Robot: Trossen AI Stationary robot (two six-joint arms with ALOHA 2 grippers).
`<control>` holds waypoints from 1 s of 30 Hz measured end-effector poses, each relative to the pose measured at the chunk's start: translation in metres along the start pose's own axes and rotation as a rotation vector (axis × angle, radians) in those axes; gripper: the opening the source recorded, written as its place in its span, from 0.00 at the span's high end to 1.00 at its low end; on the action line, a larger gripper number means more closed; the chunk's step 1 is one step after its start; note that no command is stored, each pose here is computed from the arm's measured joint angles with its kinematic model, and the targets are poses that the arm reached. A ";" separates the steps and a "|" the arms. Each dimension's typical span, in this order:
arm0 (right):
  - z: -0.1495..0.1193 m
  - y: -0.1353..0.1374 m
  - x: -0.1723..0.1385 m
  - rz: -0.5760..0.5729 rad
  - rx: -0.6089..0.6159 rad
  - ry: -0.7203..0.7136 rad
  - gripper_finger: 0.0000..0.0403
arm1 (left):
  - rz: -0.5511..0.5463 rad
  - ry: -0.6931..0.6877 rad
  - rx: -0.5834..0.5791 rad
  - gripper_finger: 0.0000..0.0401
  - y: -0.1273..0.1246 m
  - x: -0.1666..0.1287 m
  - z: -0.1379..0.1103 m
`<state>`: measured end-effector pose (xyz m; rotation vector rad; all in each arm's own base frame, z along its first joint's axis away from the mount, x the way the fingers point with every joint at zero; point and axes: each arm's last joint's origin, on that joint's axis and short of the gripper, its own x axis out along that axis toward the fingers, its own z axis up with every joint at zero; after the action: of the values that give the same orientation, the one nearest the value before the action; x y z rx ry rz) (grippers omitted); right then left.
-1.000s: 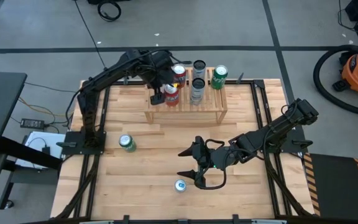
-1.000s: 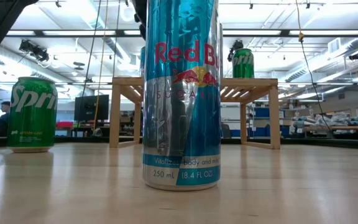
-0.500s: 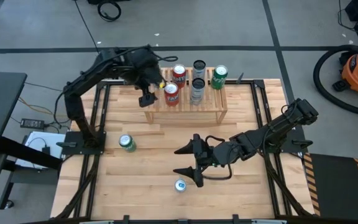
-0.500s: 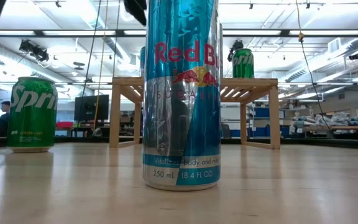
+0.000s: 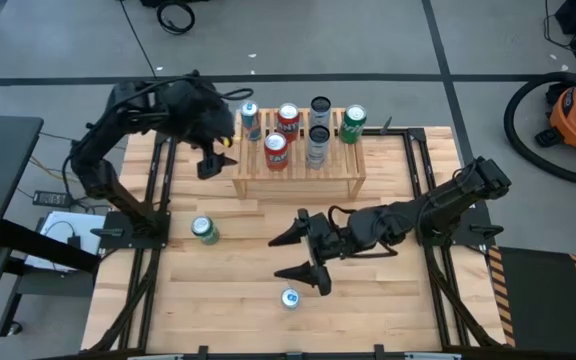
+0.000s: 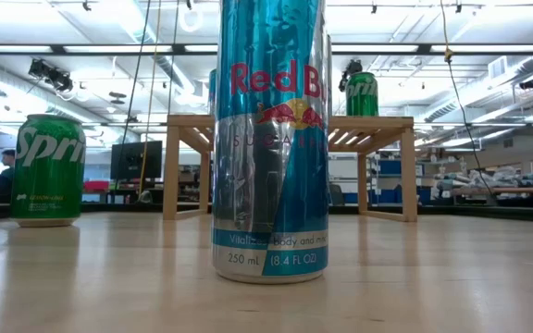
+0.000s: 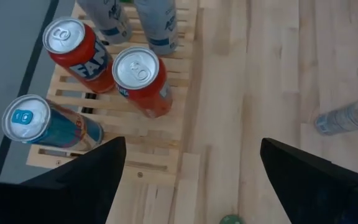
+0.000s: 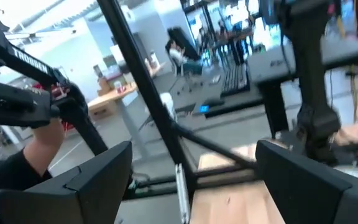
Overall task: Place canned beverage on shelf
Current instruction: Put the red soda can on the shelf aligned with the other red soda can
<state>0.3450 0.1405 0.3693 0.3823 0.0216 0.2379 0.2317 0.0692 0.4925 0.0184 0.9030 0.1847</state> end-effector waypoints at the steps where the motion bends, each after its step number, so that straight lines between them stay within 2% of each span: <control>1: 0.002 -0.001 0.000 0.000 -0.014 -0.016 0.13 | 0.002 -0.009 0.000 0.07 0.000 -0.004 -0.001; 8: 0.011 -0.013 0.002 -0.027 -0.135 -0.062 0.13 | 0.008 -0.049 -0.048 0.07 -0.002 -0.021 -0.009; 18: 0.013 -0.023 0.003 -0.075 -0.111 -0.060 0.13 | 0.006 -0.069 -0.047 0.07 -0.004 -0.029 -0.012; 25: 0.009 -0.019 0.002 -0.079 -0.327 -0.028 0.08 | 0.007 -0.070 -0.051 0.07 -0.004 -0.029 -0.012; 30: 0.006 -0.019 0.002 -0.080 -0.382 -0.002 0.01 | 0.006 -0.070 -0.071 0.07 -0.004 -0.029 -0.012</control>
<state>0.3516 0.1218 0.3683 0.0014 -0.0102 0.1580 0.2053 0.0600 0.5071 -0.0383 0.8262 0.2204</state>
